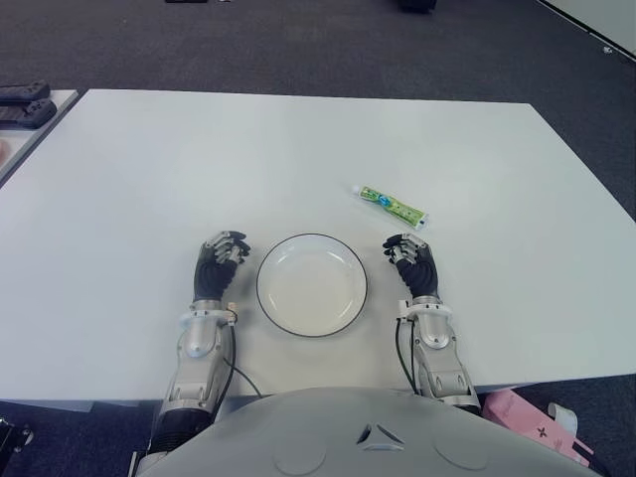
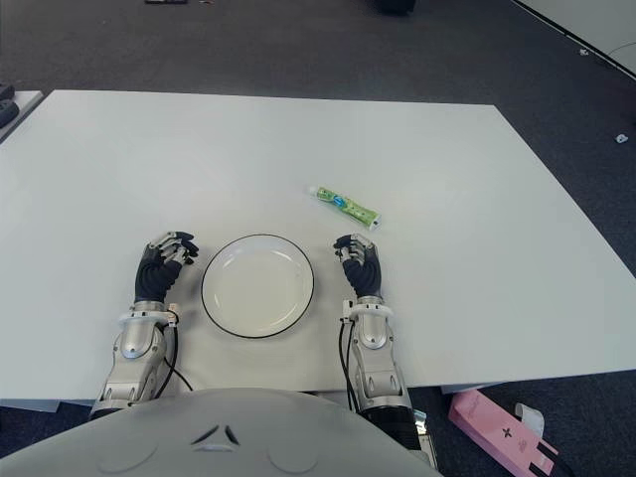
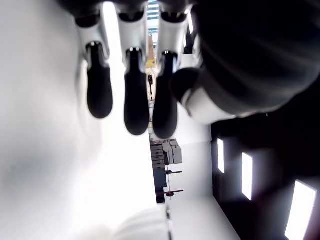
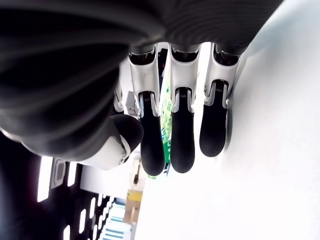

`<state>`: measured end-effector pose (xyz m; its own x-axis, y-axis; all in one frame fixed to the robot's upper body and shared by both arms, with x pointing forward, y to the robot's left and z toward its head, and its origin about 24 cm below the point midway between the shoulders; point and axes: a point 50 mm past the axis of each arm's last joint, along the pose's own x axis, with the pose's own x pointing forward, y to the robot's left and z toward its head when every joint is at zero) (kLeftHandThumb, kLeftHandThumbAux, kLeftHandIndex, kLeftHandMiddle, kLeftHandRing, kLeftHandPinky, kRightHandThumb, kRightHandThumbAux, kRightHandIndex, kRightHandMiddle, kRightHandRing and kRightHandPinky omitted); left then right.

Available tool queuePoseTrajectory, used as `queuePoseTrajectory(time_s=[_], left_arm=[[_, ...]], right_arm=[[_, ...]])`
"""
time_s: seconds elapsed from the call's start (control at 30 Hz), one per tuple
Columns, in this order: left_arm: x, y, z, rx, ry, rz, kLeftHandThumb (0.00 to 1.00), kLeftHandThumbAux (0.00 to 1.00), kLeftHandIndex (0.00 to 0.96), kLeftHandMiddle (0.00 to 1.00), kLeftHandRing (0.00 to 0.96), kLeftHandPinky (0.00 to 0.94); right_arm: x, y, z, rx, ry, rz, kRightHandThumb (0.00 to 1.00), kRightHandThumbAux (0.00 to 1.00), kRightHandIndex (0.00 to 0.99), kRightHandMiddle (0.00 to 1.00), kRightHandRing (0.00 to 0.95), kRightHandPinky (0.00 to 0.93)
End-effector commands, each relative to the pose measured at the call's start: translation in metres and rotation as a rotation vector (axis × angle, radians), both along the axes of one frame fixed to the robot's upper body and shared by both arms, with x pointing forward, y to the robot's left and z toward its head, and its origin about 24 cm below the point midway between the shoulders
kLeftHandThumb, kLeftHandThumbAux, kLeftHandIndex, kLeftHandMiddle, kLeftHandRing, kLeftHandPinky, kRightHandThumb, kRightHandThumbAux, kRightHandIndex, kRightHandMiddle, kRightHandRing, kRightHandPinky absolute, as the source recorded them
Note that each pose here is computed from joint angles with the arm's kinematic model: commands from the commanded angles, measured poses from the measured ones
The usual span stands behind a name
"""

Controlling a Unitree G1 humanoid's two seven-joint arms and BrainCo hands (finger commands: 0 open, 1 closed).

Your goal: Put the toothpaste on the table into the plate.

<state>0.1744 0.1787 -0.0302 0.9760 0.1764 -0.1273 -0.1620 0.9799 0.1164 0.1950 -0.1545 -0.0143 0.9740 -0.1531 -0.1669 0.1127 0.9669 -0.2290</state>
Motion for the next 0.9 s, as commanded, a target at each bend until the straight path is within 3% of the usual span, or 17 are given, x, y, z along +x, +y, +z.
queuePoseTrajectory(time_s=[0.03,0.2,0.4,0.67,0.8,0.9], left_arm=[[-0.007,-0.002,-0.011,-0.011,0.071,0.01,0.705,0.721,0.429,0.538,0.538,0.523],[-0.007,-0.002,-0.011,-0.006,0.075,0.014,0.706,0.721,0.429,0.533,0.533,0.521],[-0.007,-0.003,-0.012,-0.007,0.075,0.012,0.705,0.721,0.429,0.533,0.534,0.521],[-0.006,-0.003,-0.012,-0.001,0.068,0.003,0.702,0.722,0.429,0.533,0.534,0.525],[-0.005,-0.002,-0.012,-0.002,0.065,0.004,0.702,0.722,0.429,0.538,0.539,0.536],[-0.005,-0.002,-0.012,-0.001,0.061,0.008,0.704,0.722,0.43,0.537,0.537,0.535]], right_arm=[[-0.004,-0.002,-0.007,-0.05,0.015,-0.006,0.714,0.728,0.429,0.49,0.474,0.465],[-0.004,-0.004,-0.003,-0.106,-0.058,-0.015,0.711,0.728,0.428,0.491,0.481,0.473],[0.001,-0.012,0.016,-0.192,-0.182,-0.036,0.707,0.728,0.427,0.489,0.488,0.488],[0.024,-0.026,0.036,-0.387,-0.284,-0.021,0.705,0.726,0.427,0.487,0.492,0.498],[0.036,-0.032,0.043,-0.476,-0.301,0.028,0.699,0.728,0.418,0.431,0.445,0.43],[0.044,-0.035,0.046,-0.518,-0.299,0.065,0.691,0.729,0.409,0.345,0.348,0.331]])
